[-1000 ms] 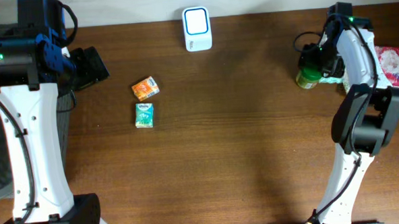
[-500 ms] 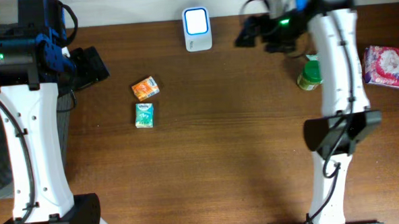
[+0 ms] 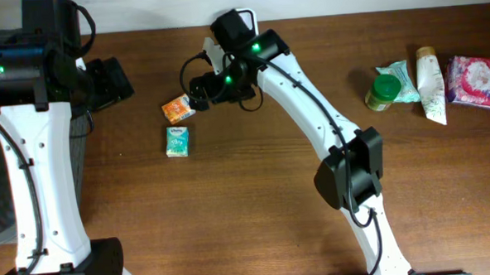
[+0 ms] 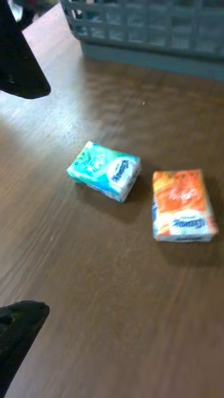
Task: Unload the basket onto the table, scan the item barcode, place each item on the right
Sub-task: 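Reach the right gripper to the teal Kleenex pack and grasp it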
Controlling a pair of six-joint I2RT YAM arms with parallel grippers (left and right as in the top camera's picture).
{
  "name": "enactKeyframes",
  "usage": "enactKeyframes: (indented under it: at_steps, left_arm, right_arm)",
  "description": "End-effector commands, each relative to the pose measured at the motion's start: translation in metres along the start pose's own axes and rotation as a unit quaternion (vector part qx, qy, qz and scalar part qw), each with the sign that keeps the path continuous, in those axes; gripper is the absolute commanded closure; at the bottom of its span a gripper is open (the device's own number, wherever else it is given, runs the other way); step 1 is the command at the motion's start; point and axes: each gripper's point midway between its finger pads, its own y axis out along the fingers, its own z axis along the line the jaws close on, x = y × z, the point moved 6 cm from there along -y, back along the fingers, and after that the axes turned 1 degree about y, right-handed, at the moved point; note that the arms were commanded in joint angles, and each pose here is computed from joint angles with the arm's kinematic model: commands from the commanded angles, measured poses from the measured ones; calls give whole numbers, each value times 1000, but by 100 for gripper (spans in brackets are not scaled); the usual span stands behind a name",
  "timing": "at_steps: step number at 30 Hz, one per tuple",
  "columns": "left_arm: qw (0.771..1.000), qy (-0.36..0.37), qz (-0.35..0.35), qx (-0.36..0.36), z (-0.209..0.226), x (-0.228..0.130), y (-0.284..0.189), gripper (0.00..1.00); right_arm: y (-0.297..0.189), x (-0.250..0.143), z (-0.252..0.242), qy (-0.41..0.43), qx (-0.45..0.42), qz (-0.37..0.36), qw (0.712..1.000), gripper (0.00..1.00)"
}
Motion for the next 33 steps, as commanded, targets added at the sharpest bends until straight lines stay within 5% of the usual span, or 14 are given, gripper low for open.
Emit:
enactKeyframes:
  at_steps: [1,5,8,10,19,22,24,27,29,33]
  left_arm:
    - [1000,-5,-8,-1,3,-1,-6,1]
    - [1000,-5,-9,-1,3,-1,-6,1]
    - [1000,-5,-9,-1,2,-1,-6,1]
    - [1000,-5,-9,-1,3,-1,-6,1]
    - [1000,-5,-9,-1,3,-1,-6,1]
    - [1000,-5,-9,-1,3,-1,-6,1]
    - [1000,-5,-9,-1,3,-1,-6,1]
    - [1000,-5,-9,-1,3,-1,-6,1]
    - [1000,-5,-9,-1,3,-1,-6,1]
    - [1000,-5,-9,-1,3,-1,-6,1]
  right_arm:
    - [34,-20,2,30,-6,30,999,1]
    - [56,-26,23,6,7,22,1000,1]
    - [59,-23,21,67,-20,5,998,18]
    - [65,-26,27,60,-17,6,998,38]
    - [135,-53,28,121,-52,30,991,46]
    - [137,-53,24,121,-67,25,990,67]
    - [137,-52,21,120,-78,20,989,68]
    - [145,-58,21,117,-75,23,990,56]
    - [152,-64,17,116,-79,29,990,96]
    - [117,-54,-17,117,-146,19,982,96]
